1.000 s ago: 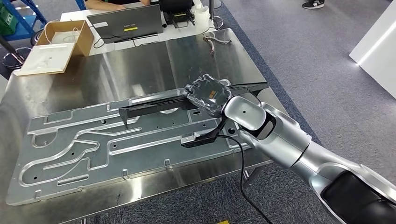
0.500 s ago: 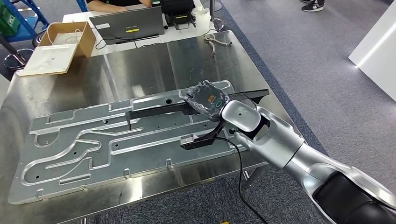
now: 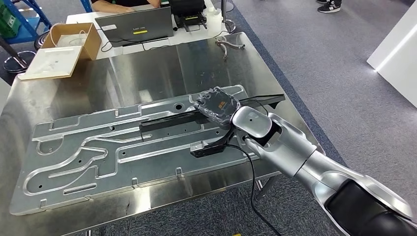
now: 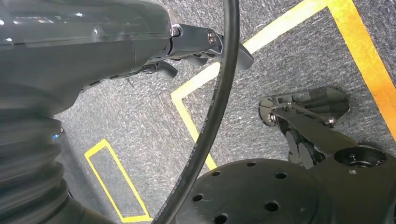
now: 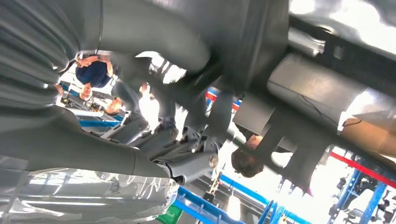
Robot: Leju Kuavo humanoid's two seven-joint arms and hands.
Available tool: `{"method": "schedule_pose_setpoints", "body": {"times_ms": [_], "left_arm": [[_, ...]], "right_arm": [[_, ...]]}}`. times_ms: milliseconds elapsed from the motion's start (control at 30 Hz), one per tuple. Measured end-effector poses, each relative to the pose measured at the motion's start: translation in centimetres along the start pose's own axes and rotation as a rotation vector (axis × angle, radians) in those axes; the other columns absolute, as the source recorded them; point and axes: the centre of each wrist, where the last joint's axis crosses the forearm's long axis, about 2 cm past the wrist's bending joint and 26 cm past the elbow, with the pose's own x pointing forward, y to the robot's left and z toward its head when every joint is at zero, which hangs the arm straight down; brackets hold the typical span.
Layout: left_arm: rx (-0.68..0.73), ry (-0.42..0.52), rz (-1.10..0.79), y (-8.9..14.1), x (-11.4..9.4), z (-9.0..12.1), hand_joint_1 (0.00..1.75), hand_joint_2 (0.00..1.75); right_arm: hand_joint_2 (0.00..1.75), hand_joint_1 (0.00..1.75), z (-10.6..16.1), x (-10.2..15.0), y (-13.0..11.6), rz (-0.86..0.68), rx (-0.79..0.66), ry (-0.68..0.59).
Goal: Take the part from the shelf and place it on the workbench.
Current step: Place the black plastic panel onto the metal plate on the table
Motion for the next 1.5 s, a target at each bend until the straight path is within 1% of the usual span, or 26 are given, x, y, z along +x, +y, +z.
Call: {"method": "schedule_pose_setpoints", "body": {"times_ms": [467, 600, 1067, 1500], "left_arm": [[0.002, 0.015, 0.005, -0.1, -0.2, 0.0, 0.0, 1.75], [-0.003, 0.015, 0.015, -0.1, -0.2, 0.0, 0.0, 0.0], [-0.009, 0.014, 0.038, -0.1, -0.2, 0.1, 0.0, 0.0], [-0.012, 0.012, 0.029, -0.2, -0.2, 0.1, 0.0, 0.0]], "right_arm": [[0.0, 0.0, 0.0, -0.2, 0.6, -0.009, 0.023, 0.012], [0.0, 0.0, 0.0, -0.2, 0.6, -0.01, 0.027, 0.012], [0.0, 0.0, -0.1, -0.1, 0.5, -0.043, 0.037, 0.001], [0.0, 0.0, -0.5, 0.8, -0.9, -0.056, 0.007, -0.031]]}}
